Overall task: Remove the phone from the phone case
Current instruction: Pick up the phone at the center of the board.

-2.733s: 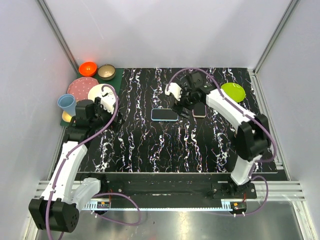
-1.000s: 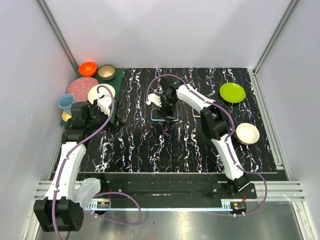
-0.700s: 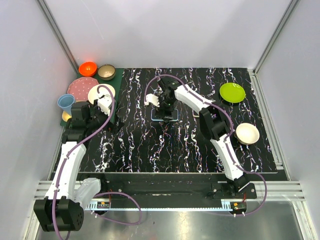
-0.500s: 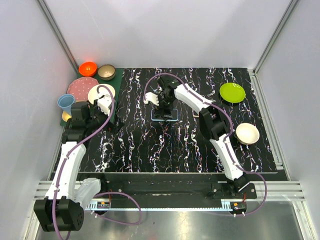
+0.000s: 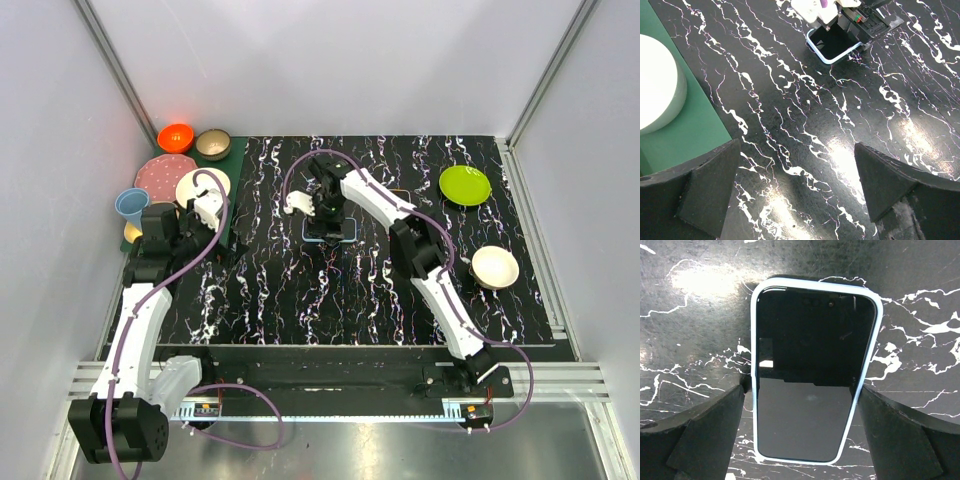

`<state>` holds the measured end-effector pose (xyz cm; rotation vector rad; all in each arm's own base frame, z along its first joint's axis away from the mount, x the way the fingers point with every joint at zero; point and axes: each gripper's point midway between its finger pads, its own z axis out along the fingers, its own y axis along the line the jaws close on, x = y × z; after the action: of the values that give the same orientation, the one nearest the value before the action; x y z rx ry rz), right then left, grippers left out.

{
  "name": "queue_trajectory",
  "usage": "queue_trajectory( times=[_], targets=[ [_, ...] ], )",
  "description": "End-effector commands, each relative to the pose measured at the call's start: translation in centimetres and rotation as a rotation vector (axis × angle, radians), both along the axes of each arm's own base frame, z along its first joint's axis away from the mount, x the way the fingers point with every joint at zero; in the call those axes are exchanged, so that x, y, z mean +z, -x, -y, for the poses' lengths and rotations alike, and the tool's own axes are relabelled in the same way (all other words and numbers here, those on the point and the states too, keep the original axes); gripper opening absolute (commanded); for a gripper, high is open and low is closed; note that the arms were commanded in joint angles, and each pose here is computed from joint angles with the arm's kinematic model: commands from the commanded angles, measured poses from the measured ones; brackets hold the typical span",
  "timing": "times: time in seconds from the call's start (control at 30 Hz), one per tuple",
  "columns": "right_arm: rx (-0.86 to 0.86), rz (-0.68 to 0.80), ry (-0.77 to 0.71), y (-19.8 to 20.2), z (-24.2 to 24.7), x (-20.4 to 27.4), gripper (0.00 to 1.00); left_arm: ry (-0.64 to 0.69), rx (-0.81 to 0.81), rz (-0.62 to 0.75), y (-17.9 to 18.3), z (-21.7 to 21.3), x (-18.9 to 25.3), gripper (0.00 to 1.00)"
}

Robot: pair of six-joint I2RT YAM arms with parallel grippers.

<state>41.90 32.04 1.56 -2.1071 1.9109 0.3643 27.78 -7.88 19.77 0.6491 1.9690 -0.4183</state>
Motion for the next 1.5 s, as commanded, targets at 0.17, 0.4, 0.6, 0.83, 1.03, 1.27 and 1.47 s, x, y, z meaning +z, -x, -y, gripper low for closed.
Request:
queue_trajectory(
  times=[0.17,0.4,0.6,0.83,1.03,1.27,1.47],
  targets=[
    [0.055,0.001,0.141,1.0,0.9,-1.3,1.00,0.014,-0.029,0.044,-0.2,0.3,0.7,0.99],
    [0.029,0.054,0.095,-0.1,-0.5,-1.0,0.98,0.018,-0.025,0.043,-0.2,0.2,0.7,0.99],
    [0.029,0.057,0.101,-0.2,-0.6,-1.3,0.89,0.023,-0.025,0.045,-0.2,0.2,0.8,0.99],
    [0.031,0.042,0.123,0.3,-0.4,-2.1,0.64,0.024,-0.020,0.042,-0.2,0.0,0.8,0.99],
    [0.023,0.036,0.128,0.6,-0.6,-2.1,0.37,0.026,-0.016,0.046,-0.2,-0.1,0.9,0.99],
    [-0.013,0.060,0.115,0.3,-0.9,-1.1,0.00,0.027,-0.006,0.041,-0.3,-0.3,0.9,0.99],
    [-0.059,0.084,0.067,0.3,-1.2,0.6,0.00,0.026,0.017,0.038,-0.6,-0.8,0.9,0.99]
  ],
)
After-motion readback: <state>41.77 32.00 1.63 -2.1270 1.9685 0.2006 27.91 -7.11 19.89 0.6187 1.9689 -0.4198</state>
